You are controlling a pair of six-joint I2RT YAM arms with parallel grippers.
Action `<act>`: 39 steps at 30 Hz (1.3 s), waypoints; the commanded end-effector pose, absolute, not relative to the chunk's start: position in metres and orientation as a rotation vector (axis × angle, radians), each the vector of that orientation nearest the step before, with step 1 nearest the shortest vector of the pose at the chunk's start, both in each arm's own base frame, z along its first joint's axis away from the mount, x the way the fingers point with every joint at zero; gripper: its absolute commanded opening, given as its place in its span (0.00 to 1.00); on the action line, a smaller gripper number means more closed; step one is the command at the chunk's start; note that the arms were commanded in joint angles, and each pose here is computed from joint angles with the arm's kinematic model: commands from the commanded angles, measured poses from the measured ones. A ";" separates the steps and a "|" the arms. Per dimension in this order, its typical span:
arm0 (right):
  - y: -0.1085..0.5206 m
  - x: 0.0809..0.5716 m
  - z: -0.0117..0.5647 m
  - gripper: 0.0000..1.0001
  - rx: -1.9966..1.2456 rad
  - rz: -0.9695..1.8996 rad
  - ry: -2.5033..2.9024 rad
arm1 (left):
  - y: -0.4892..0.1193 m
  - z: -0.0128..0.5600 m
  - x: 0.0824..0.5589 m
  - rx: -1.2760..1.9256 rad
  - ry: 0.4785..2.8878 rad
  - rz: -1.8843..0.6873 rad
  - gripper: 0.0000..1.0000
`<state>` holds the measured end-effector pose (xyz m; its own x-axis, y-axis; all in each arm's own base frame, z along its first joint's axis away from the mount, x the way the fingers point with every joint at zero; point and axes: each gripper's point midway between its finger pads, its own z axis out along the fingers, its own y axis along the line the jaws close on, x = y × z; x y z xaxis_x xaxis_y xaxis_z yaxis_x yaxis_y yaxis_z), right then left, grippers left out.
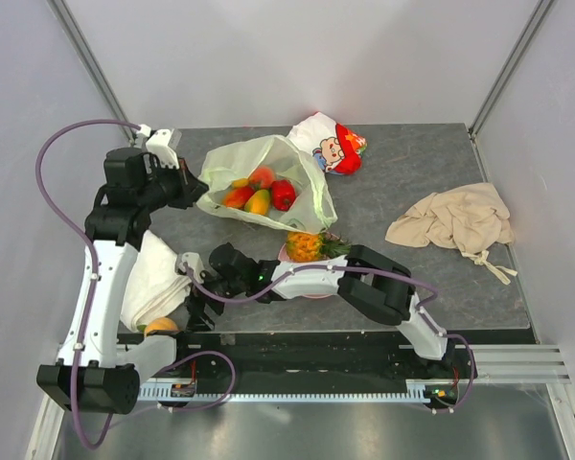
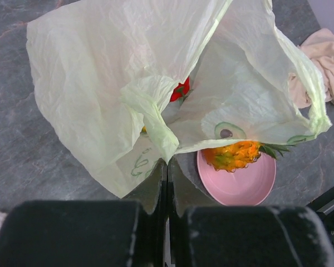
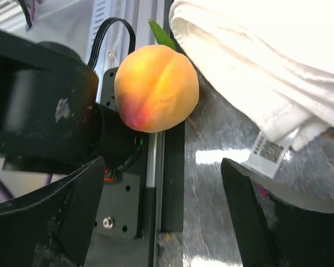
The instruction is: Take the fake fruits out of the plastic bag
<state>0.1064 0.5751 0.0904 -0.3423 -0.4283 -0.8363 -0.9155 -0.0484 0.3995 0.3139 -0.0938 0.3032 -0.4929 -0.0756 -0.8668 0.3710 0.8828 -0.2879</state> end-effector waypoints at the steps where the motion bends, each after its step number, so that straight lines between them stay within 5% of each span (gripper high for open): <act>1: 0.603 0.104 0.111 0.91 -1.311 1.532 1.729 | -0.079 0.325 0.294 0.255 1.984 -0.429 0.02; 4: 0.608 0.103 0.116 0.89 -1.303 1.562 1.718 | -0.079 0.331 0.283 0.291 1.948 -0.414 0.08; 5: 0.608 0.103 0.116 0.89 -1.308 1.559 1.730 | -0.081 0.335 0.281 0.331 1.931 -0.413 0.17; 6: 0.607 0.104 0.119 0.89 -1.317 1.550 1.728 | -0.081 0.336 0.278 0.334 1.936 -0.417 0.43; 7: 0.605 0.107 0.122 0.89 -1.334 1.534 1.714 | -0.080 0.338 0.276 0.336 1.937 -0.409 0.54; 9: 0.591 0.113 0.130 0.89 -1.354 1.510 1.722 | -0.070 0.347 0.263 0.350 1.943 -0.338 0.73; 11: 0.573 0.116 0.138 0.90 -1.396 1.462 1.699 | -0.058 0.357 0.250 0.385 1.926 -0.236 0.77; 18: 0.542 0.118 0.137 0.89 -1.465 1.394 1.750 | -0.029 0.348 0.184 0.411 2.067 -0.065 0.82; 29: 0.604 0.136 0.130 0.88 -1.289 1.505 1.886 | -0.003 0.337 0.177 0.234 2.162 0.025 0.80; 35: 0.623 0.115 0.115 0.90 -1.203 1.721 1.988 | -0.046 0.403 0.215 0.305 1.973 -0.242 0.76; 39: 0.630 0.105 0.101 0.89 -1.156 1.815 2.062 | -0.077 0.433 0.197 0.430 1.840 -0.401 0.75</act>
